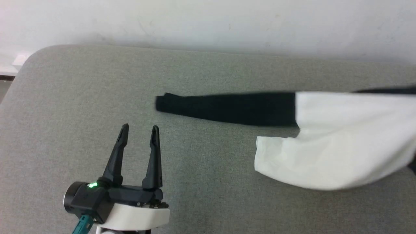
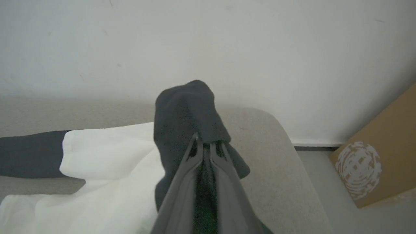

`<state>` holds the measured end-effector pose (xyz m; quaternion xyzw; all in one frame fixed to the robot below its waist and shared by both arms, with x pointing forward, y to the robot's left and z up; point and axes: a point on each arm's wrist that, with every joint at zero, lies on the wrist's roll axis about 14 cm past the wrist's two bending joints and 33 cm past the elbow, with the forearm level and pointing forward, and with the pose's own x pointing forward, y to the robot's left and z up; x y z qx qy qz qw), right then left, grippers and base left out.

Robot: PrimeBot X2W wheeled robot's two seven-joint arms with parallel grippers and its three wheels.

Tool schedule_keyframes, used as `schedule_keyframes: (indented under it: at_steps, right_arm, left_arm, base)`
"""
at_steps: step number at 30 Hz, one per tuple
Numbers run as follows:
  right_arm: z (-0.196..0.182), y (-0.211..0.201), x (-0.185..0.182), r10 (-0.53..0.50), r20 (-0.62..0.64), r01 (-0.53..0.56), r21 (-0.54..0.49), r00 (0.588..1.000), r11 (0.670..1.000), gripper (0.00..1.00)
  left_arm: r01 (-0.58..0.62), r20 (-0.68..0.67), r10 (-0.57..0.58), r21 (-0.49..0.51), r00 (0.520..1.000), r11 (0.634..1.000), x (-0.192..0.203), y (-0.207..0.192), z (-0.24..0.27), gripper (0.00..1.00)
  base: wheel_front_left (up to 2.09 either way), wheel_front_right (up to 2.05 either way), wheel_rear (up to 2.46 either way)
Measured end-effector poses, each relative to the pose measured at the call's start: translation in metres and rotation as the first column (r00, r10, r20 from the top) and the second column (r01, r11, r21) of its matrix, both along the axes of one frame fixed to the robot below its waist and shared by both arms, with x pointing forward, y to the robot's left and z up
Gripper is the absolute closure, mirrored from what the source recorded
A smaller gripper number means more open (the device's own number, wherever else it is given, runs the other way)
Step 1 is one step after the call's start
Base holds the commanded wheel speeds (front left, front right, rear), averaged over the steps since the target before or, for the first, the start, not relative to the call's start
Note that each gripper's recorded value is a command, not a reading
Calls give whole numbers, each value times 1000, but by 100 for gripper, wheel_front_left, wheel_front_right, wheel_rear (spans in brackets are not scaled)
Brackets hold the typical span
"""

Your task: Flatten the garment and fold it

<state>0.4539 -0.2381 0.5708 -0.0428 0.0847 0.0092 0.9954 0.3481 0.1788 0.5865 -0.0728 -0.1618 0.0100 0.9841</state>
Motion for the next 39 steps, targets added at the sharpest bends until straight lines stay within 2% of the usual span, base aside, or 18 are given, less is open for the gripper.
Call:
schedule_keyframes:
  at_steps: [3, 6, 7, 8, 9, 10, 14, 15, 16, 17, 20, 23, 26, 29, 33, 37, 38, 39]
  right_arm:
    - [-51, -36, -33, -142, -121, 148, 39, 982, 988, 100]
    - [-98, -45, -68, -207, -241, 230, 68, 948, 971, 100]
    - [-107, -46, -76, -219, -265, 246, 71, 939, 967, 87]
    - [-113, -47, -82, -226, -278, 254, 68, 934, 965, 62]
    - [-115, -48, -85, -230, -281, 257, 63, 932, 964, 4]
    - [-116, -48, -85, -232, -278, 257, 60, 932, 964, 0]
    - [-107, -36, -80, -199, -230, 218, 58, 953, 974, 0]
    - [-100, -32, -76, -185, -201, 199, 53, 962, 979, 0]
    - [-79, -19, -66, -134, -116, 139, 37, 984, 990, 0]
    - [-79, -19, -66, -134, -116, 139, 37, 984, 990, 0]
    - [-56, 16, -53, -21, -37, 22, 41, 999, 999, 0]
    - [-61, 56, -51, 114, -89, -110, 50, 989, 993, 0]
    - [-89, 84, -56, 225, -243, -218, 58, 943, 974, 0]
    - [-121, 101, -65, 300, -411, -310, 45, 861, 950, 0]
    - [-145, 118, -62, 355, -534, -418, 2, 768, 908, 0]
    - [-174, 123, -60, 353, -648, -488, -34, 675, 872, 0]
    - [-183, 125, -63, 348, -683, -508, -39, 642, 860, 18]
    - [-189, 127, -65, 345, -710, -521, -36, 614, 853, 68]
  left_arm:
    - [3, -6, -3, 8, 1000, 1000, 0, 0, -2, 0]
    - [0, -17, 0, 17, 1000, 1000, 0, 1, -5, 0]
    - [4, -19, -4, 19, 1000, 1000, 0, 0, -6, 0]
    - [7, -20, -7, 23, 1000, 1000, 1, 0, -7, 0]
    - [13, -20, -13, 27, 1000, 1000, 1, -1, -7, 0]
    - [16, -20, -16, 28, 1000, 999, 2, -1, -7, 0]
    - [34, -15, -33, 28, 999, 999, 2, -5, -6, 0]
    - [37, -12, -37, 28, 999, 999, 1, -6, -5, 0]
    - [43, -6, -43, 27, 999, 999, 0, -8, -3, 0]
    - [43, -6, -43, 27, 999, 999, 0, -8, -3, 0]
    - [48, 2, -48, 26, 999, 998, -2, -10, -1, 0]
    - [46, 1, -47, 26, 999, 999, -2, -9, -1, 0]
    - [38, -6, -37, 23, 999, 999, -2, -7, -3, 0]
    - [29, -18, -28, 22, 999, 999, -2, -4, -6, 0]
    - [10, -38, -10, 15, 999, 1000, -2, 1, -12, 0]
    - [-10, -53, 11, 13, 999, 1000, -2, 7, -16, 0]
    - [-19, -55, 19, 14, 998, 1000, -2, 9, -17, 0]
    - [-27, -56, 28, 15, 998, 1000, -2, 11, -17, 0]
  base:
    - [0, 0, 0]
    - [0, 0, 0]
    - [0, 0, 0]
    - [0, 0, 0]
    - [0, 0, 0]
    - [0, 0, 0]
    - [0, 0, 0]
    - [0, 0, 0]
    - [0, 0, 0]
    - [0, 0, 0]
    - [0, 0, 0]
    - [0, 0, 0]
    - [0, 0, 0]
    - [0, 0, 0]
    - [0, 0, 0]
    - [0, 0, 0]
    - [0, 0, 0]
    - [0, 0, 0]
